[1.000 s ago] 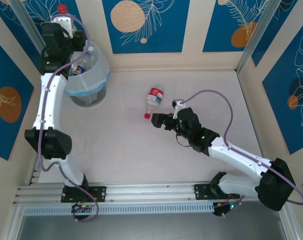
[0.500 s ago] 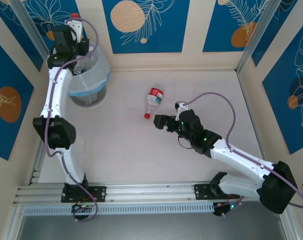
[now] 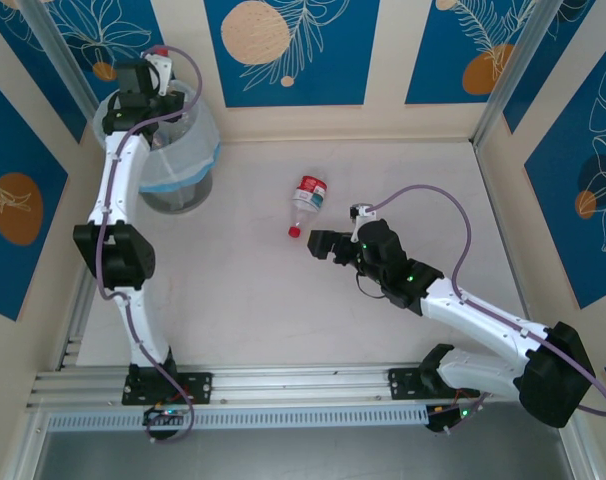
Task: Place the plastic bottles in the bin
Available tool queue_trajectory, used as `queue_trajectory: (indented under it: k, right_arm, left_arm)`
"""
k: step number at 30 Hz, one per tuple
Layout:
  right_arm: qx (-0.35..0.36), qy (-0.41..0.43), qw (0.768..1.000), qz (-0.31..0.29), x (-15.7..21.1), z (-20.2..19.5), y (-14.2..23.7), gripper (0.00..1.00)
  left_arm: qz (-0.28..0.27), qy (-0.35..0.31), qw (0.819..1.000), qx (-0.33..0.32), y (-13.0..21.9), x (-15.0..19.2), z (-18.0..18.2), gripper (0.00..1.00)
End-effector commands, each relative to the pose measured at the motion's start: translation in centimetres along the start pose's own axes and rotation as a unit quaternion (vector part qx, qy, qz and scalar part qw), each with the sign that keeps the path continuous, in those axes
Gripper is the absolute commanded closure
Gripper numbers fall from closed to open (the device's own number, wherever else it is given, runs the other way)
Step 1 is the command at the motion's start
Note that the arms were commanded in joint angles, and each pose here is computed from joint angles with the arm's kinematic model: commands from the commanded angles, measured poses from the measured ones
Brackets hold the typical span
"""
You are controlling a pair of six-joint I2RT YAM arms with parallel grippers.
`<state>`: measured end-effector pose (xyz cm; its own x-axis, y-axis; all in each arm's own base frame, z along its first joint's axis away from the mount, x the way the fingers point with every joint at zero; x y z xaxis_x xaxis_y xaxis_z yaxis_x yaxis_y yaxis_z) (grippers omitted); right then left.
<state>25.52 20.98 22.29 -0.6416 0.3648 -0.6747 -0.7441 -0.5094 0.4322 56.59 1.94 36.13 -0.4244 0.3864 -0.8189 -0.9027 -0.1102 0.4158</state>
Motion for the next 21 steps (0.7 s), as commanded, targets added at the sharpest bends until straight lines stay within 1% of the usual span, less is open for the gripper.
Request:
queue_trajectory:
  k: [1,2,6,11,14,17,19,21]
  right_arm:
    - [0.008,-0.011,1.000,-0.017,-0.5,-0.4,0.4,0.00]
    - [0.010,-0.010,1.000,-0.016,-0.4,-0.5,0.4,0.00]
    - [0.011,-0.011,1.000,-0.014,-0.4,-0.6,0.3,0.00]
    - [0.014,-0.012,1.000,-0.006,0.0,-0.7,-0.3,0.00]
    - [0.009,-0.009,1.000,0.009,0.2,-0.4,-1.2,0.00]
    - [0.022,-0.009,0.999,0.028,0.5,-0.2,-2.7,0.00]
    - [0.050,-0.013,0.998,0.030,0.8,-0.4,-4.1,0.00]
    - [0.084,-0.010,0.996,0.025,1.2,-0.7,-5.6,0.01]
  left_arm:
    - [0.010,0.014,1.000,-0.002,-0.3,0.4,1.2,0.04]
    - [0.010,0.017,1.000,0.000,-0.3,0.4,1.3,0.01]
    - [-0.009,0.040,0.999,0.022,0.7,-1.0,1.4,0.01]
    - [-0.048,0.090,0.994,0.035,3.8,-3.7,2.4,0.01]
    - [-0.066,0.131,0.987,0.068,6.4,-5.0,2.3,0.01]
    - [-0.069,0.175,0.975,0.120,9.0,-5.5,1.2,0.01]
    - [-0.079,0.206,0.965,0.144,10.6,-5.4,0.3,0.01]
    - [-0.093,0.226,0.957,0.154,11.7,-4.9,-0.8,0.01]
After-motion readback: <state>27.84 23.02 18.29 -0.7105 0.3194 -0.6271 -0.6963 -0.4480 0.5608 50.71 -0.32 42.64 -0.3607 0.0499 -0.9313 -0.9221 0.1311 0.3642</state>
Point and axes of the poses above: each hand's point on the last joint's axis, 136 mm out from that joint toward the fingers, its own y axis back along the fingers, its own z axis along the line the jaws close on, x = y × z, the point moved 4 cm from there along y, back along the fingers, and after that the axes turned 7 degrees about -y, right-handed, at the moved point
